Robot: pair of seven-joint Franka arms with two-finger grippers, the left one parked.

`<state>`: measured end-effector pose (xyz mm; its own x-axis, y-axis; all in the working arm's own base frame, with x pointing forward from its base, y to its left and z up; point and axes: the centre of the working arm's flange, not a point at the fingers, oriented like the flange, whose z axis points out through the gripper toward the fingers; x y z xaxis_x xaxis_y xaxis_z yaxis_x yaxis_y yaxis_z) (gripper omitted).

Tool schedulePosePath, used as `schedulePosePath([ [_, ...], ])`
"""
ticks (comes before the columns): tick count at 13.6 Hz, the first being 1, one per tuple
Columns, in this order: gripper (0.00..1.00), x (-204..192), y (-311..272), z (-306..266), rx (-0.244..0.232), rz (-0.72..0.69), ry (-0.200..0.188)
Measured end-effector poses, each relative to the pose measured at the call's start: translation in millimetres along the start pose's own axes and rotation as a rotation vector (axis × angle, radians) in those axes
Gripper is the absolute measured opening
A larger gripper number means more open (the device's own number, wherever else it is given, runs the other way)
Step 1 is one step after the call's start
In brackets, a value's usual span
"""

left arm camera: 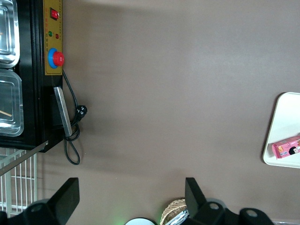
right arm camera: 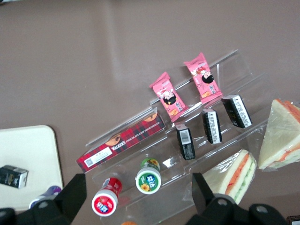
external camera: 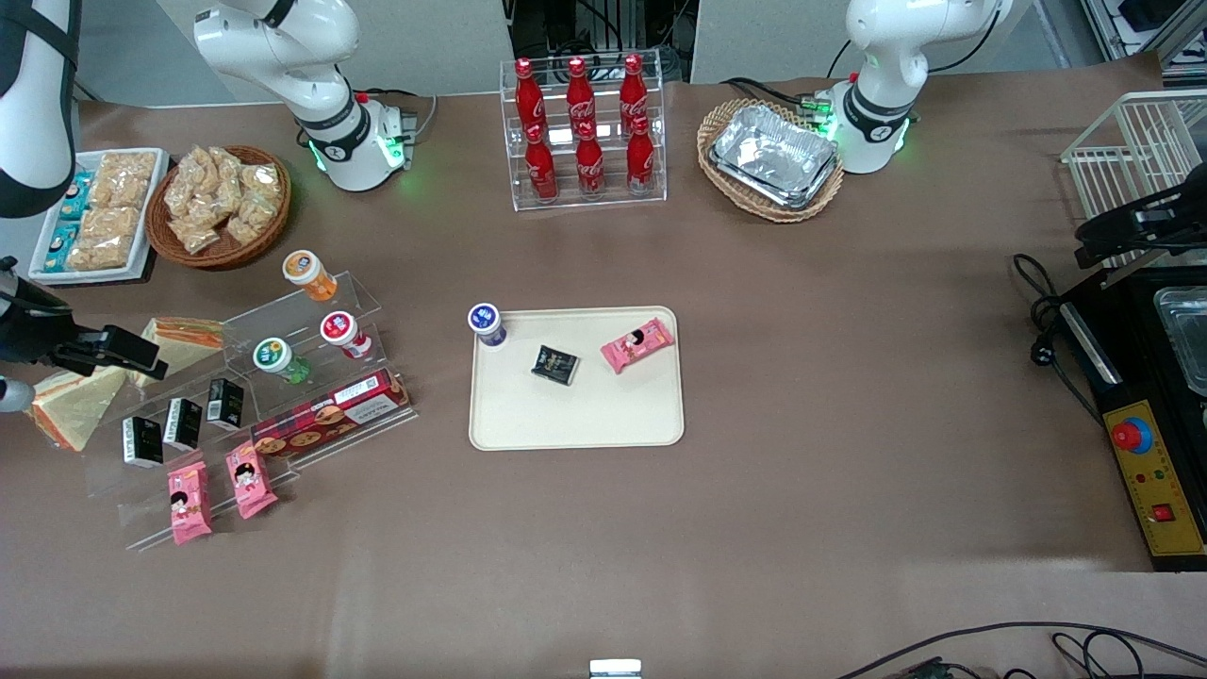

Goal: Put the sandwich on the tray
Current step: 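Move the right gripper over the triangular sandwich in the acrylic rack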

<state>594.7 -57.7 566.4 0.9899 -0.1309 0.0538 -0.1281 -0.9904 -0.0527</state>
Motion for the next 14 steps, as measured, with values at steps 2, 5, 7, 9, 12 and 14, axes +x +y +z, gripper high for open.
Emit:
schedulePosePath([
  [2, 1.00, 3, 12, -3, -0.027, 0.070, 0.027],
  [5, 1.00, 4, 42, -6, -0.063, 0.132, 0.046],
  [7, 1.00, 4, 73, -7, -0.070, 0.138, 0.055],
  [9, 1.00, 4, 105, -5, -0.078, 0.130, 0.058],
  [12, 1.00, 4, 148, 5, -0.092, 0.130, 0.060],
  [14, 1.00, 7, 171, 20, -0.103, 0.128, 0.057],
])
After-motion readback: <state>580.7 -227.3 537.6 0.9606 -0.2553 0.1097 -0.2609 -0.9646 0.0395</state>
